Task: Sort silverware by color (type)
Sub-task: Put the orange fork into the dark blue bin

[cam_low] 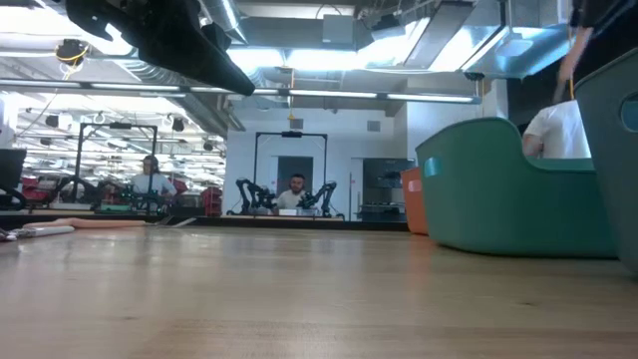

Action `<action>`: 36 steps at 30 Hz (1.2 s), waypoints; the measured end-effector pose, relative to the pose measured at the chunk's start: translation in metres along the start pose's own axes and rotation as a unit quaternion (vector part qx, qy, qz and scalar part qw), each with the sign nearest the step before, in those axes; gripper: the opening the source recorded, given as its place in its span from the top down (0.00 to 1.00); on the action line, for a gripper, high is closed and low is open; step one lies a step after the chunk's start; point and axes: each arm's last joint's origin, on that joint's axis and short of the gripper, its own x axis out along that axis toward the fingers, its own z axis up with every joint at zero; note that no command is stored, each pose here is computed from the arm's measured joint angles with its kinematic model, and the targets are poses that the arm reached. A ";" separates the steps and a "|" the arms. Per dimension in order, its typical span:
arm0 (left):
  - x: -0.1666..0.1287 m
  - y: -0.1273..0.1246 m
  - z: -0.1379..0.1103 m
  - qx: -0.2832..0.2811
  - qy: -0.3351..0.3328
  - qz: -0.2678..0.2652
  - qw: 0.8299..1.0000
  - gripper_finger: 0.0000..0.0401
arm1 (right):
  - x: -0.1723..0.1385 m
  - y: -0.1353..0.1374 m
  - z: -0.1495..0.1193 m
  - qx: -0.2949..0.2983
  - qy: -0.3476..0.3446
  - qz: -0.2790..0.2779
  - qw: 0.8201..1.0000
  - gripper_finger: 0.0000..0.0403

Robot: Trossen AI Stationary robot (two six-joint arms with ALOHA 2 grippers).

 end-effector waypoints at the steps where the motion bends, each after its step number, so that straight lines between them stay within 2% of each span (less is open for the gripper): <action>1: 0.000 0.000 0.000 0.000 0.000 0.000 1.000 0.73 | 0.000 0.000 -0.001 0.012 0.012 0.000 1.000 0.83; 7: 0.000 0.000 0.001 -0.004 -0.004 0.000 1.000 0.73 | -0.004 -0.002 -0.006 0.071 0.072 0.000 0.995 0.83; 11: 0.000 0.000 0.001 -0.004 -0.004 0.000 1.000 0.73 | -0.007 -0.005 -0.009 0.086 0.095 -0.011 0.992 0.83; 21: 0.000 0.000 0.001 -0.004 -0.004 0.000 1.000 0.73 | -0.053 -0.004 0.001 0.087 0.006 0.041 0.995 0.83; 36: 0.000 0.000 0.001 -0.004 -0.004 0.000 1.000 0.73 | -0.054 -0.003 0.001 0.083 0.003 0.041 0.996 0.83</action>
